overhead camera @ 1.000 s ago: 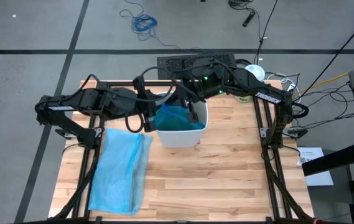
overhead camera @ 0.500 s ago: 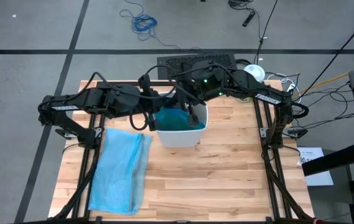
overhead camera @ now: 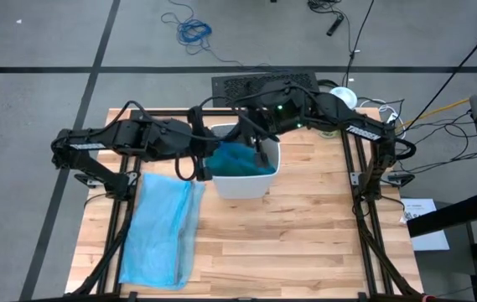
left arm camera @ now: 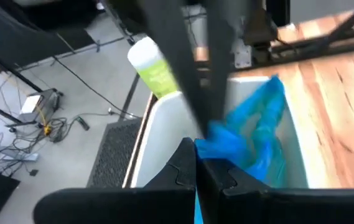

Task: Place trash/remove bag and relplace
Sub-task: Remove the blue trash bag from the white trash bin

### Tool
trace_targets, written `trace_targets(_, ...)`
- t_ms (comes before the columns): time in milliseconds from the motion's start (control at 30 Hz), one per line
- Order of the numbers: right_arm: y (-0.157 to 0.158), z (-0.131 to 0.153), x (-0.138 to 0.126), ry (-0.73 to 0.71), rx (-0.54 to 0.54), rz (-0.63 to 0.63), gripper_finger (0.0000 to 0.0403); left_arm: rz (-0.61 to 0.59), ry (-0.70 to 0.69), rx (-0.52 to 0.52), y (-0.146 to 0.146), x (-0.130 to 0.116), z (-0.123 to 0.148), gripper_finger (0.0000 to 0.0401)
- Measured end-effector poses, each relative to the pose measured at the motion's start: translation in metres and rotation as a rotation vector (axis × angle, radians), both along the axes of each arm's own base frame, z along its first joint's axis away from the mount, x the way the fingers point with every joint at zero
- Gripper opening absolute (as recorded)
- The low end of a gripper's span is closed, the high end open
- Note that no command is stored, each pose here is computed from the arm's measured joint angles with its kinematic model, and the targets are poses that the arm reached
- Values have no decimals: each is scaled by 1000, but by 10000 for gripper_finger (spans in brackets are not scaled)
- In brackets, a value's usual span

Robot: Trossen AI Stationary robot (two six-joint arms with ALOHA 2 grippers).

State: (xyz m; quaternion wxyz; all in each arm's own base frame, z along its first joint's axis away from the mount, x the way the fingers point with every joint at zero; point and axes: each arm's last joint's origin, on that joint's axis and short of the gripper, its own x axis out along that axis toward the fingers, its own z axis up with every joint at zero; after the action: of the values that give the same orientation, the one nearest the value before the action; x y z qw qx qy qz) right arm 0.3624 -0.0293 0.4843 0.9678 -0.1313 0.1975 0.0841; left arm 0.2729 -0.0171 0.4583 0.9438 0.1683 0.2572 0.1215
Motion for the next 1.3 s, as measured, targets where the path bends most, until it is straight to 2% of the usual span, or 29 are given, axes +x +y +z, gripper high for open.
trace_targets(300,0,10,-19,7,-16,-47,0,-26,17,8,-8,-1,-1,0)
trace_targets(500,5,9,-20,29,-13,-34,0,-23,-39,-14,-8,1,3,2)
trace_targets(633,10,8,-20,35,-25,-31,0,-47,-60,-48,-9,2,4,28)
trace_targets(967,11,8,-20,36,-48,-51,0,-53,-77,-54,-9,3,6,120)
trace_targets(1300,18,10,-19,22,-39,-36,0,-19,-126,-56,0,5,10,135)
